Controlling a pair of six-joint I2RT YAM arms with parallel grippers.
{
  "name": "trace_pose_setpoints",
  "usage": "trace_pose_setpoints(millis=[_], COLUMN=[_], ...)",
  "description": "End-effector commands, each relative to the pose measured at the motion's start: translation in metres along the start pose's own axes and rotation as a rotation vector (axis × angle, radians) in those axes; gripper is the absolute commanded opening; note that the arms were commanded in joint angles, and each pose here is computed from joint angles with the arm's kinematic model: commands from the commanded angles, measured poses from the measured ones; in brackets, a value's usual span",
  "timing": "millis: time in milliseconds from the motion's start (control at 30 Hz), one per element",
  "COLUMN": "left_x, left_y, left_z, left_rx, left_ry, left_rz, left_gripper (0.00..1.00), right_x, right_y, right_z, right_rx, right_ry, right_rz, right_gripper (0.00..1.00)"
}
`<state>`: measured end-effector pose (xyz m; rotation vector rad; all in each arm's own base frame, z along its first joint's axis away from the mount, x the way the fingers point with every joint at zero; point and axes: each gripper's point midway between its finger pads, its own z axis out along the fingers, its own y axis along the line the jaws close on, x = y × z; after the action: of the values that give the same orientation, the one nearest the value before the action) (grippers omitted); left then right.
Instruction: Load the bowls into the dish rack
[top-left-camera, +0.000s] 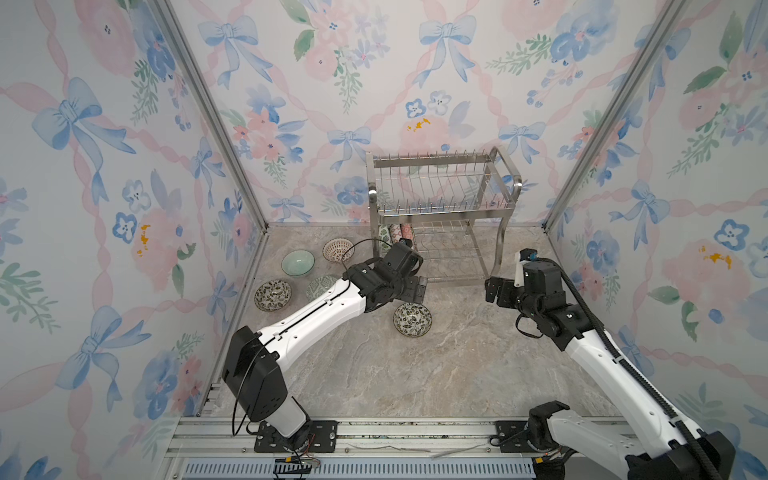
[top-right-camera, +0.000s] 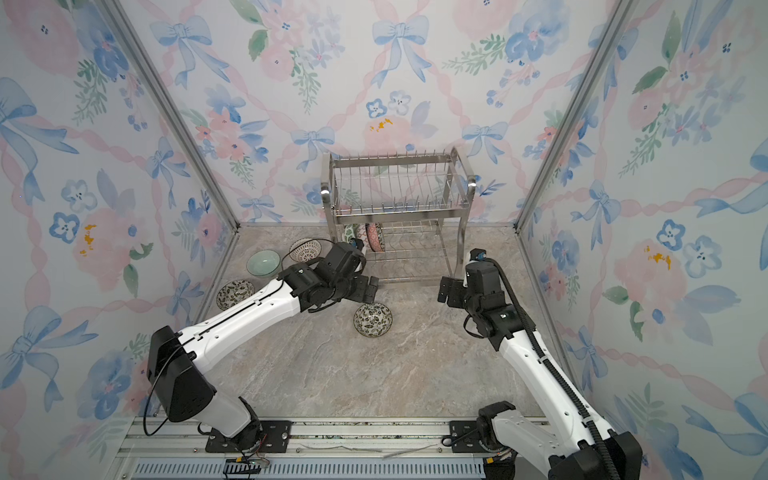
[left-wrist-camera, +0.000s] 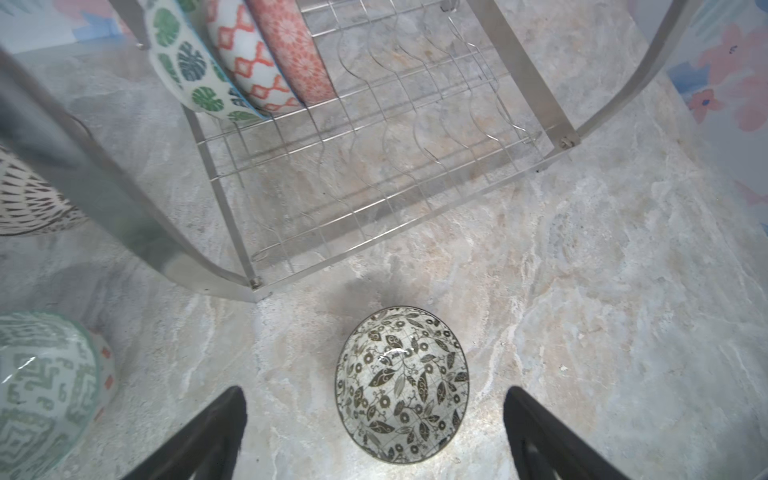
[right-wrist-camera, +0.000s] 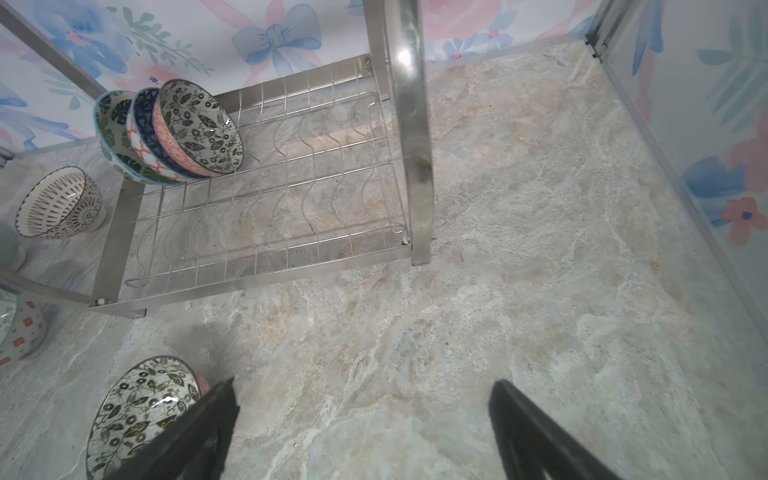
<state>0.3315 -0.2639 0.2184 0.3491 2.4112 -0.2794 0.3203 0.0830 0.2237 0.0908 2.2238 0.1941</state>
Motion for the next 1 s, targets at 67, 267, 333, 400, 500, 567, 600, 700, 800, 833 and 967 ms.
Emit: trace_pose_setpoints(millis=[67,267,333,400,500,567,600,700,800,833,967], left_x=[0.015,0.035,0.044,0.054,0.067,0.074,0.077,0.093,0.102,0.105,0.119], left_y=[0.050,0.087,0.097,0.104,0.113,0.116,0.117,0.120,0.123,0.124,0.129], left_z=[-0.008,-0.008,-0.006,-0.005,-0.002,-0.001,-0.001,0.001,0.001,0.001,0.004], left_rx=[-0.041,0.071,0.091,0.125,0.154,0.191,0.208,0.246,0.252,0.258,0.304], left_ry=[0.022,-0.019,-0.031,-0.040,-0.044,-0.053,-0.058,-0.062,-0.075,-0.075,-0.058], left_rz=[-0.095,-0.287,-0.346,-0.392,-0.451,-0.489,-0.509,-0.562,-0.591,-0.595,-0.670], left_gripper=[0.98,0.98,0.98,0.98,0.98,0.98,0.98,0.98,0.98,0.98,0.98], right_x=[0.012,0.044,0.056,0.071,0.094,0.110,0.116,0.130,0.140,0.150,0.163], right_y=[0.044,0.101,0.121,0.141,0.169,0.187,0.194,0.214,0.230,0.232,0.245], right_z=[-0.004,0.006,0.010,0.016,0.026,0.032,0.034,0.040,0.045,0.052,0.061], right_rx=[-0.052,-0.113,-0.134,-0.156,-0.184,-0.194,-0.196,-0.215,-0.242,-0.232,-0.240], right_ry=[0.041,0.102,0.122,0.150,0.192,0.223,0.229,0.245,0.265,0.291,0.327], right_rz=[-0.153,-0.282,-0.317,-0.353,-0.399,-0.438,-0.453,-0.469,-0.468,-0.480,-0.486], right_gripper=[0.97,0.97,0.97,0.97,0.97,0.97,0.97,0.96,0.97,0.97,0.96])
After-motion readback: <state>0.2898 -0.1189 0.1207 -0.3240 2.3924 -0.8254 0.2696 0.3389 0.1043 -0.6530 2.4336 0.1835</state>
